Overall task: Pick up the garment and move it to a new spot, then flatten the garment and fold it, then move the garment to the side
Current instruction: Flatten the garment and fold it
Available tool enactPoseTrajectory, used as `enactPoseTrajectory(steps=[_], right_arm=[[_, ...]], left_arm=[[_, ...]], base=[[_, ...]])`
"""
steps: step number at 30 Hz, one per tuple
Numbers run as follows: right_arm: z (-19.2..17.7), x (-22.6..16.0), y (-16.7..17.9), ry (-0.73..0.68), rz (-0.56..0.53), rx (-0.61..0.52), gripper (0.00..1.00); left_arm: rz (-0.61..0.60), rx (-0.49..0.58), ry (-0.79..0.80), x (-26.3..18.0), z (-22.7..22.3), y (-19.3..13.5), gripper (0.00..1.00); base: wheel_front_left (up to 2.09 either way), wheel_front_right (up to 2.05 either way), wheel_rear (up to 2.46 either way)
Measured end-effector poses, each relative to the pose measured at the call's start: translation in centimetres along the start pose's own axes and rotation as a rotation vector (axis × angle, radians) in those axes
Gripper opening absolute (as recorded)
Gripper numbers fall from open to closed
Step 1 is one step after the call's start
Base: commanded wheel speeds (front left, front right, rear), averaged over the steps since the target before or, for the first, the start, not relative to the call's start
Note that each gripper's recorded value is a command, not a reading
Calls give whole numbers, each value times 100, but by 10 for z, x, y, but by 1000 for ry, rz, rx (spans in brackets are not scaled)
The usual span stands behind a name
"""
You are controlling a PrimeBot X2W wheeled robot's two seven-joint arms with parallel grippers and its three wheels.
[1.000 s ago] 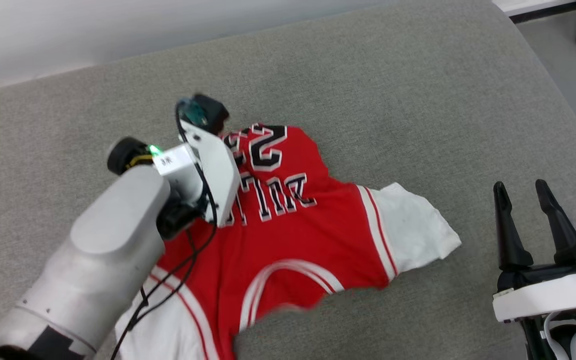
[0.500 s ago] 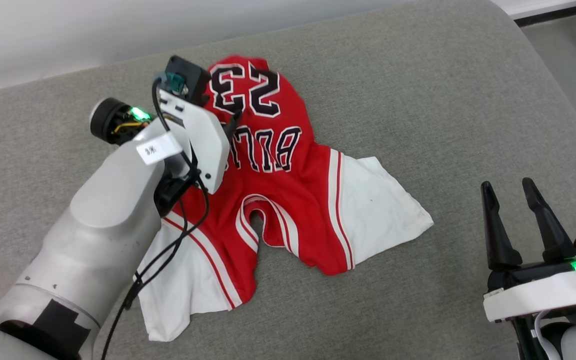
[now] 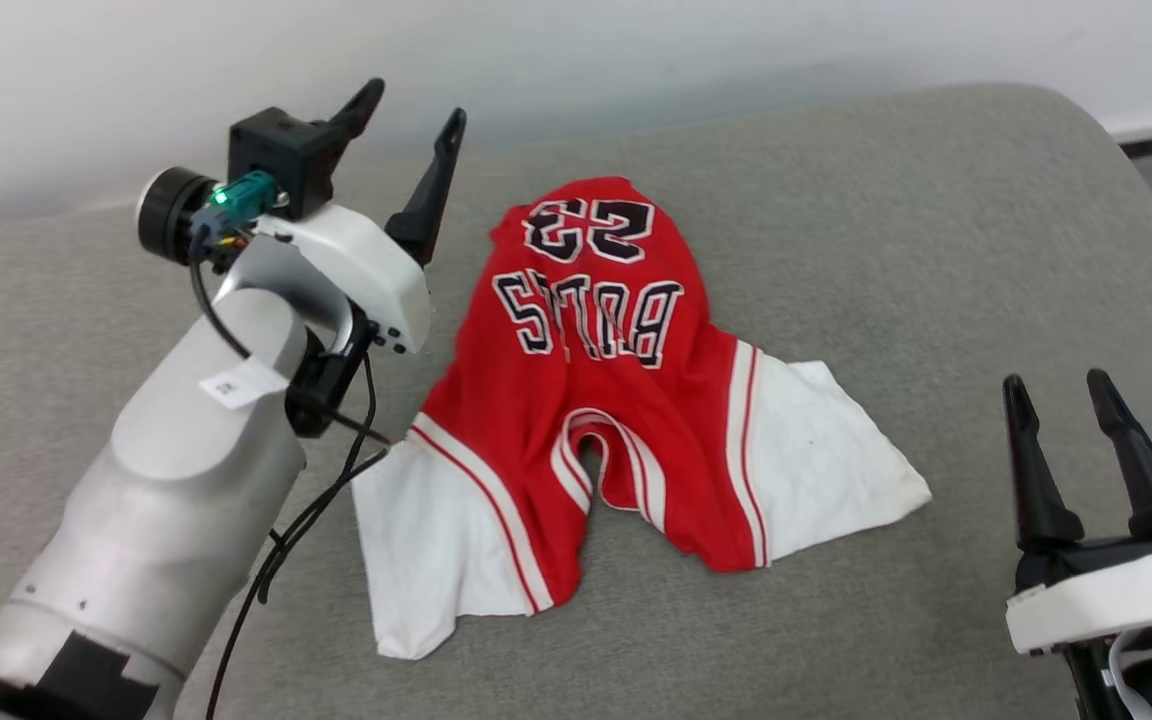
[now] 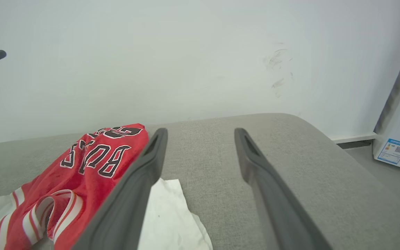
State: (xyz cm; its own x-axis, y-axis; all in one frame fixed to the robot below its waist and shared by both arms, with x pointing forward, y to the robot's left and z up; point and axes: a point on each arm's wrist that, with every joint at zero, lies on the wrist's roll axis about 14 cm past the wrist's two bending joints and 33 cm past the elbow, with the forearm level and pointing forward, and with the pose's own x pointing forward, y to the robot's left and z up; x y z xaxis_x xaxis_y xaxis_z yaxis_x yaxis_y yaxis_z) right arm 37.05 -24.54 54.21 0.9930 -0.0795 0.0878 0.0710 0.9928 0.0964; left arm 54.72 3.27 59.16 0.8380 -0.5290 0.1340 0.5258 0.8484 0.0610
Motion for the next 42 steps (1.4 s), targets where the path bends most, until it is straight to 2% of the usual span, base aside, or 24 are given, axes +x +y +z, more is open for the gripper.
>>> enactPoseTrajectory(steps=[4,7,15,21,26,31,37,42], right_arm=[[-1,-2,7,10,31,-1,100],[1,-3,13,2,54,7,100],[8,-10,29,-16,108,14,100],[14,-14,39,-34,142,18,100],[6,-17,43,-3,155,18,100],[-1,-14,48,18,166,16,100],[-14,-8,49,61,170,12,100],[-23,-3,47,84,162,7,100]], left_arm=[[122,4,-107,-35,34,25,100],[202,12,-142,-73,40,36,100],[349,-20,-70,-169,7,33,100],[395,-99,51,-219,-32,10,100],[403,-141,106,-230,-43,-6,100],[314,-159,245,-225,-59,-26,100],[199,-192,552,-225,-93,-43,100],[150,-203,754,-234,-121,-51,100]], base=[[0,0,0],[0,0,0],[0,0,0],[0,0,0],[0,0,0],[0,0,0],[0,0,0],[0,0,0]])
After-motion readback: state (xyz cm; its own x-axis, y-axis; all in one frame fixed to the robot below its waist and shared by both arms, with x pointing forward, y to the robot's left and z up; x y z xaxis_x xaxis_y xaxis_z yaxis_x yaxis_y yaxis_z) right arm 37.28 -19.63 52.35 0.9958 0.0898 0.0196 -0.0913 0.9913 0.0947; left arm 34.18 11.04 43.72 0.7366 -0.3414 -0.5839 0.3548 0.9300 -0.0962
